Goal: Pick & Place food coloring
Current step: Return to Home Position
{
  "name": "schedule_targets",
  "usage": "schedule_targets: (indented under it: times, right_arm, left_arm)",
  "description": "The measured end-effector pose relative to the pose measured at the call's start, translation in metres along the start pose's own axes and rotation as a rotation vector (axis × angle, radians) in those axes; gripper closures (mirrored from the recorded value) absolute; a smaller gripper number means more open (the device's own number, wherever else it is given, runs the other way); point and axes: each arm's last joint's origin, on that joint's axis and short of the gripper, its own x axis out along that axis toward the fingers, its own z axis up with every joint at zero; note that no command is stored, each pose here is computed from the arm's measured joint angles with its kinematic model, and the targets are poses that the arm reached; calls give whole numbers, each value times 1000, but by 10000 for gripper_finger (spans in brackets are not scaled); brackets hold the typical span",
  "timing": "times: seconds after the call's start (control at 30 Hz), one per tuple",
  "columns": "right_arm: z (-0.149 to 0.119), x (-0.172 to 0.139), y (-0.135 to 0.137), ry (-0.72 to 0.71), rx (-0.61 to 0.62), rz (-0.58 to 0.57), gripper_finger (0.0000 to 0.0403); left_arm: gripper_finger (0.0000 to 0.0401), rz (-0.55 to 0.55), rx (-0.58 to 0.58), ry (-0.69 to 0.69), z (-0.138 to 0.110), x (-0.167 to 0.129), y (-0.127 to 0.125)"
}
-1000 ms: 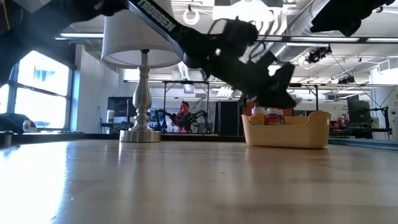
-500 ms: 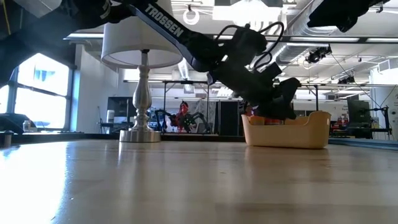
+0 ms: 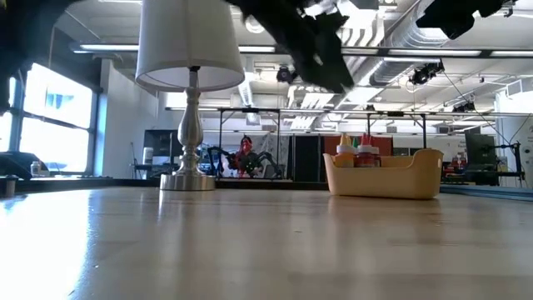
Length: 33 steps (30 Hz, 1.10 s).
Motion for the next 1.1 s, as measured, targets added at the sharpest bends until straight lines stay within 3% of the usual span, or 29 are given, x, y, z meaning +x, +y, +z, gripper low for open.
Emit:
schedule_targets:
  times: [0.13, 0.3, 0.43, 0.53, 0.7, 0.83, 0.93, 1.1]
  right_arm:
    - [-7, 2, 3, -1, -10, 102, 274]
    - [-18, -6, -1, -39, -20, 94, 274]
    - [-29, -15, -4, -97, -13, 125, 274]
    - [-33, -21, -6, -183, -19, 168, 274]
    - [-44, -22, -3, -281, -106, 274, 274]
    - [-54, -13, 2, -312, -140, 345, 274]
    - [-57, -8, 3, -339, -134, 352, 274]
    - [-65, 3, 8, -409, -128, 390, 274]
  left_arm:
    - [256, 41, 62, 87, 14, -83, -4]
    - [256, 139, 115, 150, 7, -180, -24]
    - [256, 204, 130, 93, -22, -243, -44]
    - [256, 221, 131, 38, -61, -278, -52]
    - [256, 116, 203, -41, -141, -299, -49]
    - [256, -83, 254, -181, -194, -297, -35]
    - [256, -188, 286, -328, -225, -293, -24]
    - [256, -259, 348, -568, -260, -287, -4]
